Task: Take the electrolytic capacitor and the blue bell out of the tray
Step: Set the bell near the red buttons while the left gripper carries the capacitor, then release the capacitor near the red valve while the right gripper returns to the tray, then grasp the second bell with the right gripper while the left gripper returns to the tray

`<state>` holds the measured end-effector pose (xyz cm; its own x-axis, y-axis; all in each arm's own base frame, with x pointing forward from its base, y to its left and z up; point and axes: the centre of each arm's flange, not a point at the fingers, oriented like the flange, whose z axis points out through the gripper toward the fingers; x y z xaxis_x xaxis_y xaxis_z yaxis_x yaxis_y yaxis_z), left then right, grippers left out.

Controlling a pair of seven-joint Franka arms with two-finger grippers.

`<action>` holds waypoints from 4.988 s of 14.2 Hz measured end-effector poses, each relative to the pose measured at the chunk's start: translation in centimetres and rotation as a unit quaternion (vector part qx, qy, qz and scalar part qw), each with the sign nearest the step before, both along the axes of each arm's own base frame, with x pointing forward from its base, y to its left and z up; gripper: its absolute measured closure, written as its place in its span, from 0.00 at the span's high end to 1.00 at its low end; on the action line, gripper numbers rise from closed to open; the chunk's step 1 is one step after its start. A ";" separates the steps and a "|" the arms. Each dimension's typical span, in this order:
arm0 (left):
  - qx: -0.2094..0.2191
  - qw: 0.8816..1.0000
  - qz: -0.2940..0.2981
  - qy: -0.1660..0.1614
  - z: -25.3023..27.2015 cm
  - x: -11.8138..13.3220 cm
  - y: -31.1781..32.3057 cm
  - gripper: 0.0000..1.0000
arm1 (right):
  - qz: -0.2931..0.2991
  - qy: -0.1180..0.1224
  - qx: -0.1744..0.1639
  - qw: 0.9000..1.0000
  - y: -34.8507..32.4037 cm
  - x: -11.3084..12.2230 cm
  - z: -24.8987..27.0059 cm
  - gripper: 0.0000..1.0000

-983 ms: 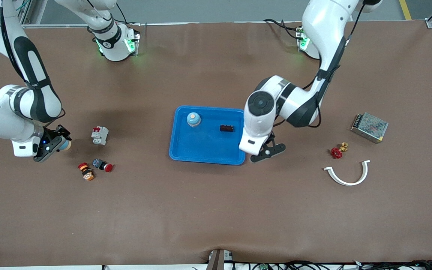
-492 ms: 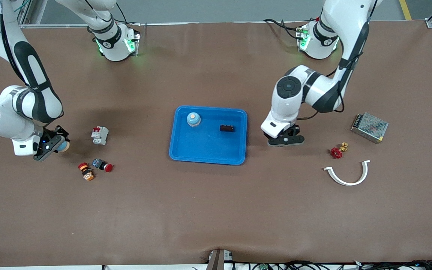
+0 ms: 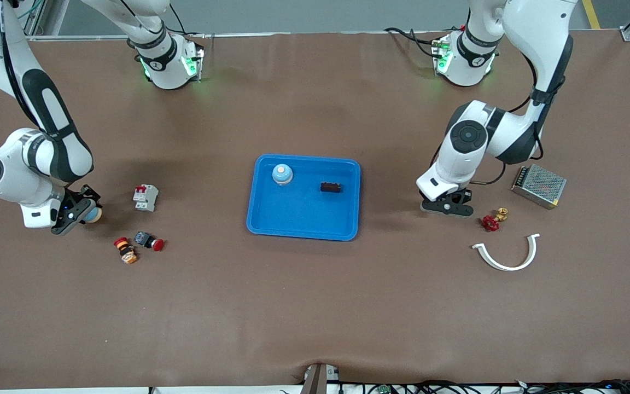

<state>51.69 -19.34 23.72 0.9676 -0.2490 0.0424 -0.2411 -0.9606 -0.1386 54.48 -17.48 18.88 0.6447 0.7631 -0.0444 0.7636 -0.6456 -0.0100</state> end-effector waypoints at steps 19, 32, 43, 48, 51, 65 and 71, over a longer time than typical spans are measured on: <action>-0.089 0.995 0.027 0.023 -4.7 0.2 -0.6 0.34 | -0.028 0.010 0.006 1.000 0.3 0.2 0.6 1.00; -0.091 0.995 0.030 0.019 -5.2 0.5 -0.5 0.34 | -0.263 0.025 -0.001 0.964 21.7 1.7 22.6 1.00; -0.093 0.991 0.092 0.023 -4.9 2.0 -1.2 1.00 | -0.446 0.016 0.003 0.895 43.6 -4.3 21.8 1.00; -0.089 0.984 0.151 0.031 -2.1 4.2 -2.0 1.00 | -0.500 0.006 0.009 0.866 49.6 -6.2 17.9 1.00; -0.094 0.969 0.226 0.025 -1.6 4.2 -2.9 1.00 | -0.517 0.000 0.014 0.856 53.4 -7.6 14.4 1.00; -0.139 0.746 0.651 0.031 2.3 1.8 -10.9 1.00 | -0.486 -0.005 0.000 0.874 59.1 -11.3 2.8 1.00; -0.130 0.687 0.715 0.020 2.4 0.4 -13.5 1.00 | -0.484 -0.004 -0.011 0.875 59.1 -11.7 0.5 1.00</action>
